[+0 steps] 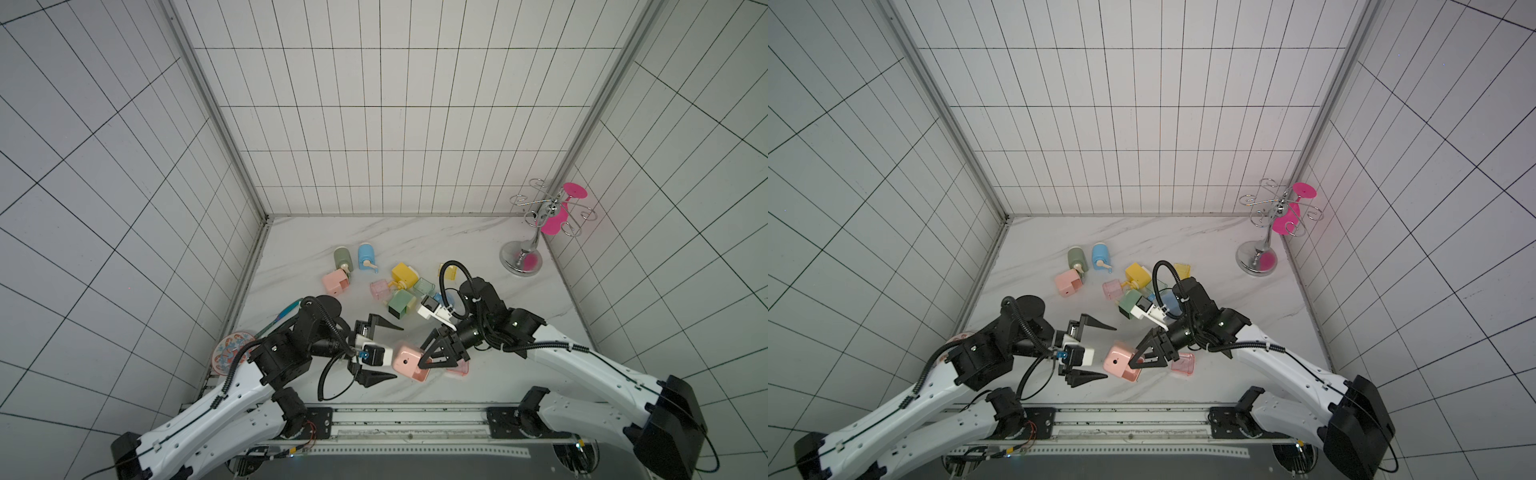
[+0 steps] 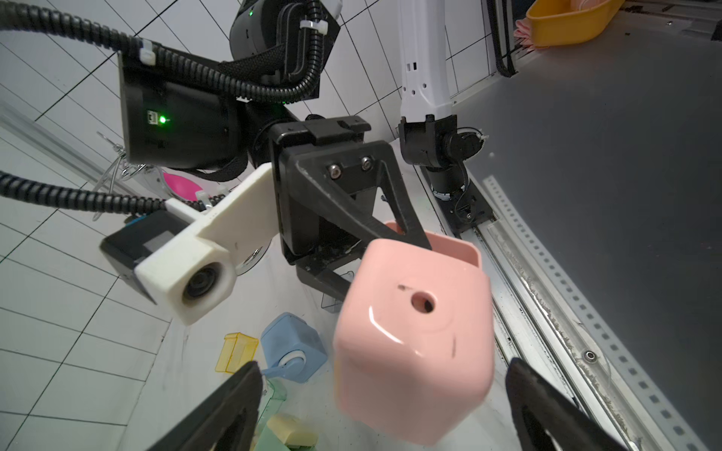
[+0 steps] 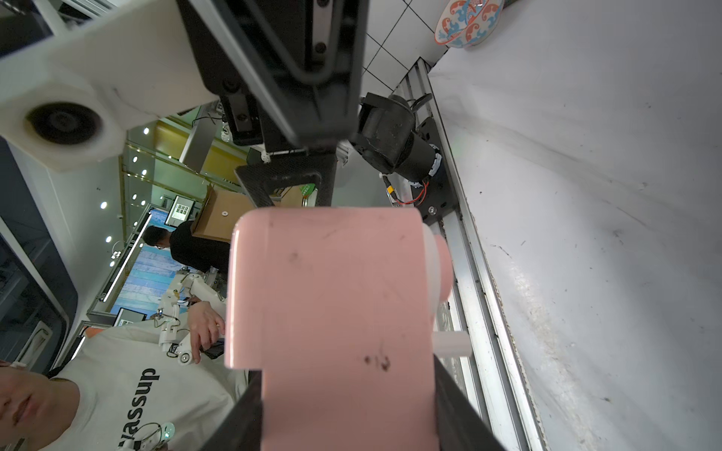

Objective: Put the tray back into the pencil sharpener
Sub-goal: Pick up the pencil sharpener from the center of the board.

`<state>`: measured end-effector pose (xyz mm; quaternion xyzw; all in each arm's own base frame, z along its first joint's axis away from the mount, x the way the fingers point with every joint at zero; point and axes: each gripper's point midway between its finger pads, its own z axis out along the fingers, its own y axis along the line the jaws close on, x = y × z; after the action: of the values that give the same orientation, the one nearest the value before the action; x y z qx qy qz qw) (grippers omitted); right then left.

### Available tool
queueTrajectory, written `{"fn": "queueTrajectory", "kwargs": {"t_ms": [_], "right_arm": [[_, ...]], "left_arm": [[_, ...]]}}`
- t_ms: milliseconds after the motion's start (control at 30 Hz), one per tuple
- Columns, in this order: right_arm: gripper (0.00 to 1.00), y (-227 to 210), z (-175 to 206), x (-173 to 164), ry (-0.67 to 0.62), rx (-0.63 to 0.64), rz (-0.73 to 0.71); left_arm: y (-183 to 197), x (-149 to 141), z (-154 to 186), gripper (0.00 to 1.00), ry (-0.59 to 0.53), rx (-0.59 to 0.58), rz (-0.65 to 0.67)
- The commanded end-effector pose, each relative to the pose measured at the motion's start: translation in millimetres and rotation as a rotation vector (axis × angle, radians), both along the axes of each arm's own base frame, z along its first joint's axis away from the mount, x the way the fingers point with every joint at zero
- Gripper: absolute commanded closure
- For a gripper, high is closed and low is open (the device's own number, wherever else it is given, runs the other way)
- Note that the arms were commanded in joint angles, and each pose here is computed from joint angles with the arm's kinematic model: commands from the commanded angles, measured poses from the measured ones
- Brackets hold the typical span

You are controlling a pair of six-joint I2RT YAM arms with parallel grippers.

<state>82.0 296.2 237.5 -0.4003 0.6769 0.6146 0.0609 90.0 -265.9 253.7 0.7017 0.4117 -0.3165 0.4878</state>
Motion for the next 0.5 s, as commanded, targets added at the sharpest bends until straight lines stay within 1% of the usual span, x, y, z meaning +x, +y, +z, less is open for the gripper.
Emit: {"fn": "queueTrajectory", "kwargs": {"t_ms": [0,67,167,200,267,300,367,467], "right_arm": [[1.00,10,33,-4,-0.039,0.131,0.067],[1.00,13,32,-3,-0.030,0.135,0.062],[1.00,18,32,1,-0.023,0.151,0.058],[1.00,20,34,3,-0.019,0.162,0.053],[1.00,22,32,8,-0.012,0.159,0.041],[1.00,23,29,11,-0.016,0.154,0.024],[1.00,22,26,14,-0.017,0.150,0.005],[1.00,20,22,23,-0.028,0.139,-0.056]], "left_arm": [[-5,-13,-4,0.07,0.023,-0.019,-0.072],[-5,-14,-6,0.21,0.018,-0.015,-0.076],[-7,-16,-2,0.43,0.019,-0.047,-0.091],[-9,-16,0,0.54,0.017,-0.055,-0.098],[-10,-17,3,1.00,0.008,-0.072,-0.112],[-10,-17,2,1.00,-0.003,-0.074,-0.113],[-10,-11,5,1.00,-0.010,-0.094,-0.067],[-7,7,10,1.00,-0.030,-0.155,0.068]]}}
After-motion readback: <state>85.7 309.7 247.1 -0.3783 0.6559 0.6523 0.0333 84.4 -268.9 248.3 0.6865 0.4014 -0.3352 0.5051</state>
